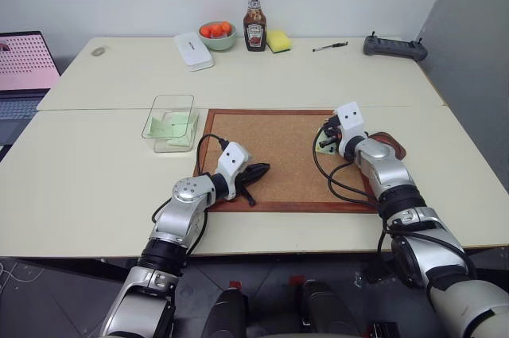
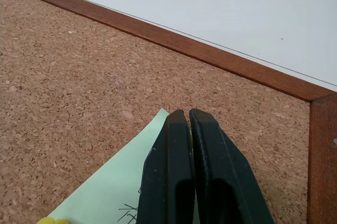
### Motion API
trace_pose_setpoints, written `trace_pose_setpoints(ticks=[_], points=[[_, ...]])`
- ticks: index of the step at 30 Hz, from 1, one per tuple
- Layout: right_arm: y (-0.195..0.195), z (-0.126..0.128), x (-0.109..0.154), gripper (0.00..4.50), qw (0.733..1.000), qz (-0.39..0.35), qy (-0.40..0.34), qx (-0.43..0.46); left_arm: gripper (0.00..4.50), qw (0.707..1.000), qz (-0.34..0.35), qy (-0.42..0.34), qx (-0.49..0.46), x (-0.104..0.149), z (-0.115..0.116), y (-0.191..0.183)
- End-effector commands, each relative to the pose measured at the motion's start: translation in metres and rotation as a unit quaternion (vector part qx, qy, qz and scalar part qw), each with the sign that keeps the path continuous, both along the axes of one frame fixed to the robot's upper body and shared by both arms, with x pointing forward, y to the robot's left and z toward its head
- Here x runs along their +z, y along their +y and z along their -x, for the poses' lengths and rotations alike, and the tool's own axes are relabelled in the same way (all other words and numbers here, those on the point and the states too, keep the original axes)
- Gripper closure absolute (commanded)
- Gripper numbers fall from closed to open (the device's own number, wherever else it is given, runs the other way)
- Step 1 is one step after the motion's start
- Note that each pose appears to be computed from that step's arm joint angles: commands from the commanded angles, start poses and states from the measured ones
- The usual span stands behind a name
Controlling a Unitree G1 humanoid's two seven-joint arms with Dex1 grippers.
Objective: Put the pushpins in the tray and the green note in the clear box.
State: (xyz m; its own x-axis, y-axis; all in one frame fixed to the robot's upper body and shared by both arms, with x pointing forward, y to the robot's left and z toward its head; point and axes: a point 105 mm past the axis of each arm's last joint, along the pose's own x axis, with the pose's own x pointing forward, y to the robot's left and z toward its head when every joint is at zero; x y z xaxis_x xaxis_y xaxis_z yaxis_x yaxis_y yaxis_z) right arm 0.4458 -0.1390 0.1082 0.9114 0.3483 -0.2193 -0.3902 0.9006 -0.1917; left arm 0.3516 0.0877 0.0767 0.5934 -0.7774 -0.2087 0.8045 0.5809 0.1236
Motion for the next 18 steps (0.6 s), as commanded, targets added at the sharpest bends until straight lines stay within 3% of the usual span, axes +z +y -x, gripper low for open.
trace_pose_setpoints(ticks=[1, 18], points=[[0.000, -0.002, 0.025, 4.44, 0.999, -0.016, -0.044, 0.004, 4.50, 0.999, -0.018, 0.030, 0.001, -0.019, 0.007, 0.002], [0.001, 0.002, 0.039, 4.44, 0.997, -0.044, -0.069, 0.003, 4.50, 0.999, -0.029, 0.039, -0.006, -0.023, 0.009, 0.001]])
